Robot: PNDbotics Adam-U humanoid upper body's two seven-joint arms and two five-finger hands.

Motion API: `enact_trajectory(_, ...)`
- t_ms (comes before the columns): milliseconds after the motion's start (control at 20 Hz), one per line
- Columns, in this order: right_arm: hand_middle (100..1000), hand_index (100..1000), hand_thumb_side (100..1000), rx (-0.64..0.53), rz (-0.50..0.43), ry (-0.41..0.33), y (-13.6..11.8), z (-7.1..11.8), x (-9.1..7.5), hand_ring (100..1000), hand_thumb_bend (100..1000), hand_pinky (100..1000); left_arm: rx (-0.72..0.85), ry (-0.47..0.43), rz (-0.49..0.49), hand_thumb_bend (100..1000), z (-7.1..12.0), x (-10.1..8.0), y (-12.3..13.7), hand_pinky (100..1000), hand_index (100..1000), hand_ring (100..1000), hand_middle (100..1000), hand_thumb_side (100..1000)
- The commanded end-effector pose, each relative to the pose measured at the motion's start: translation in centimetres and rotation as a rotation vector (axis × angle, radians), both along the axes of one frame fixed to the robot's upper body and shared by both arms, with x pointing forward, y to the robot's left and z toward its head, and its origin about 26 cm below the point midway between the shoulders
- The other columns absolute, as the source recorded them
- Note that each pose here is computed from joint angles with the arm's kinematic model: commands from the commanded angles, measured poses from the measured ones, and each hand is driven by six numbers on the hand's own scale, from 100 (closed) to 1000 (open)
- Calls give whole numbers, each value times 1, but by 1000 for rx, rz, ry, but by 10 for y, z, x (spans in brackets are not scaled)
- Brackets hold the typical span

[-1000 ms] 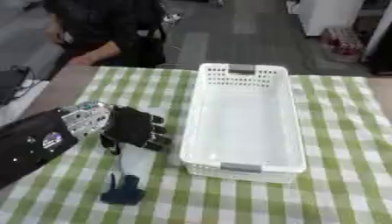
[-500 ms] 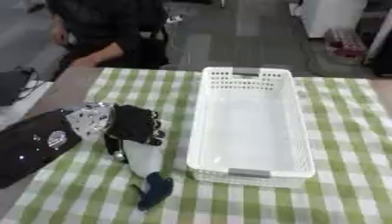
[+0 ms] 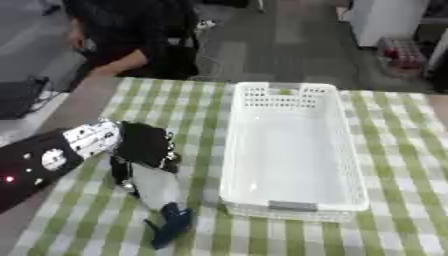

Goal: Pick up objects on the table and place them in the box.

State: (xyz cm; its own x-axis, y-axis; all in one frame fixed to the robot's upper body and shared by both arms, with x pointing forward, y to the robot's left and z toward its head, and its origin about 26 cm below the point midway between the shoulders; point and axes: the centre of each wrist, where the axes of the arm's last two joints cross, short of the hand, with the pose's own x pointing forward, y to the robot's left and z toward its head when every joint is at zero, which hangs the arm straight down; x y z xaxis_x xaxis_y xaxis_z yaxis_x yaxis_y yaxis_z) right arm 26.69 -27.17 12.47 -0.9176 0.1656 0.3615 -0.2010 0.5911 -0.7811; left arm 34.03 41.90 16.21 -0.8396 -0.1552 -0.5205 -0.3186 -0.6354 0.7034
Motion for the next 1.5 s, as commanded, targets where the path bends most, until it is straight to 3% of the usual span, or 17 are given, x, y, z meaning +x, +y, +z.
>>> enact_trajectory(50, 440, 542, 1000, -115, 79, -91, -5, 5, -2, 473, 100, 270, -9, 12, 17, 100, 32, -2, 10, 100, 203, 100, 100, 482)
enact_trajectory(250, 440, 542, 1000, -119, 75, -86, -7, 4, -3, 473, 100, 271, -49, -7, 74, 100, 54, 1, 9, 100, 192, 100, 100, 472)
enact_trajectory(700, 440, 542, 1000, -118, 82, -91, -9, 8, -1, 474, 100, 273, -120, -50, 70, 100, 91, 9, -12, 100, 175, 100, 100, 469)
enact_trajectory(1500, 446, 545, 1000, -126, 164, -112, -5, 25, 8, 479, 100, 278, -161, -129, 66, 100, 121, 46, -41, 100, 172, 100, 100, 472)
